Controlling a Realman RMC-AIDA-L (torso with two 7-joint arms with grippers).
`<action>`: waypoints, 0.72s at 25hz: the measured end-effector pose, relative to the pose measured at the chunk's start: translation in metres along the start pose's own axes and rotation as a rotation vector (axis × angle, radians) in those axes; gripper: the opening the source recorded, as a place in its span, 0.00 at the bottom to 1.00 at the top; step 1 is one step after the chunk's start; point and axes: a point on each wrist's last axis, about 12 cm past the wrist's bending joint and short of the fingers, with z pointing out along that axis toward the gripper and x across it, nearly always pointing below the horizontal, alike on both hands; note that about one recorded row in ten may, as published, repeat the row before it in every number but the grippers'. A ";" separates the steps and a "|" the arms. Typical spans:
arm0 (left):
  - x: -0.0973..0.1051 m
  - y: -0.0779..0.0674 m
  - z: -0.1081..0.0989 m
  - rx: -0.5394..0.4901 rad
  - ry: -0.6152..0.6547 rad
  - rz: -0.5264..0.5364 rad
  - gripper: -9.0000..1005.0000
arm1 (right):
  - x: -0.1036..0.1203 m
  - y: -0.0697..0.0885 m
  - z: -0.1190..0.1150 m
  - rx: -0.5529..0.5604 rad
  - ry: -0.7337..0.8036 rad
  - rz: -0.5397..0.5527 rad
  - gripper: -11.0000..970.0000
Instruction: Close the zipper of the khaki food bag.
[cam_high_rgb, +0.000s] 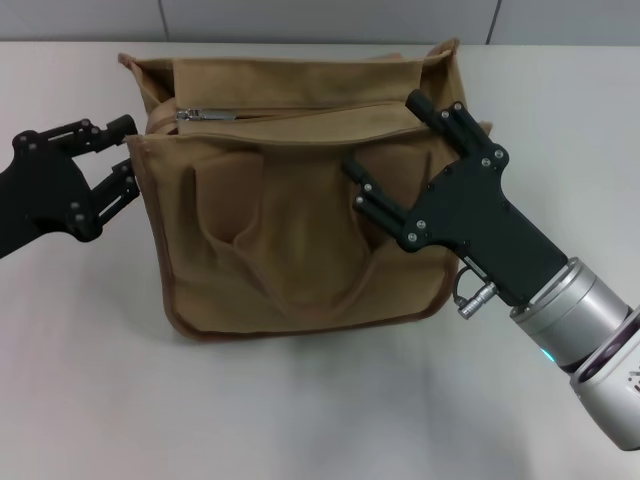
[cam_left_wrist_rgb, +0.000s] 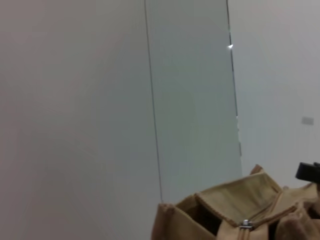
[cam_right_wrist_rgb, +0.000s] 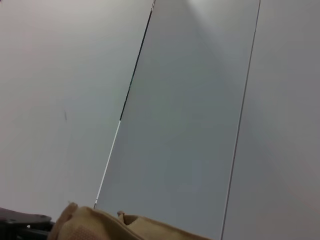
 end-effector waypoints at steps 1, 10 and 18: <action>0.000 0.001 0.001 -0.004 0.003 0.000 0.34 | 0.000 0.000 0.000 0.000 0.000 0.001 0.82; 0.004 -0.001 0.004 0.005 0.035 0.011 0.51 | 0.003 0.001 0.000 -0.005 0.030 0.003 0.82; -0.001 0.002 -0.002 -0.108 -0.092 -0.023 0.77 | 0.005 0.001 0.000 -0.001 0.040 0.025 0.82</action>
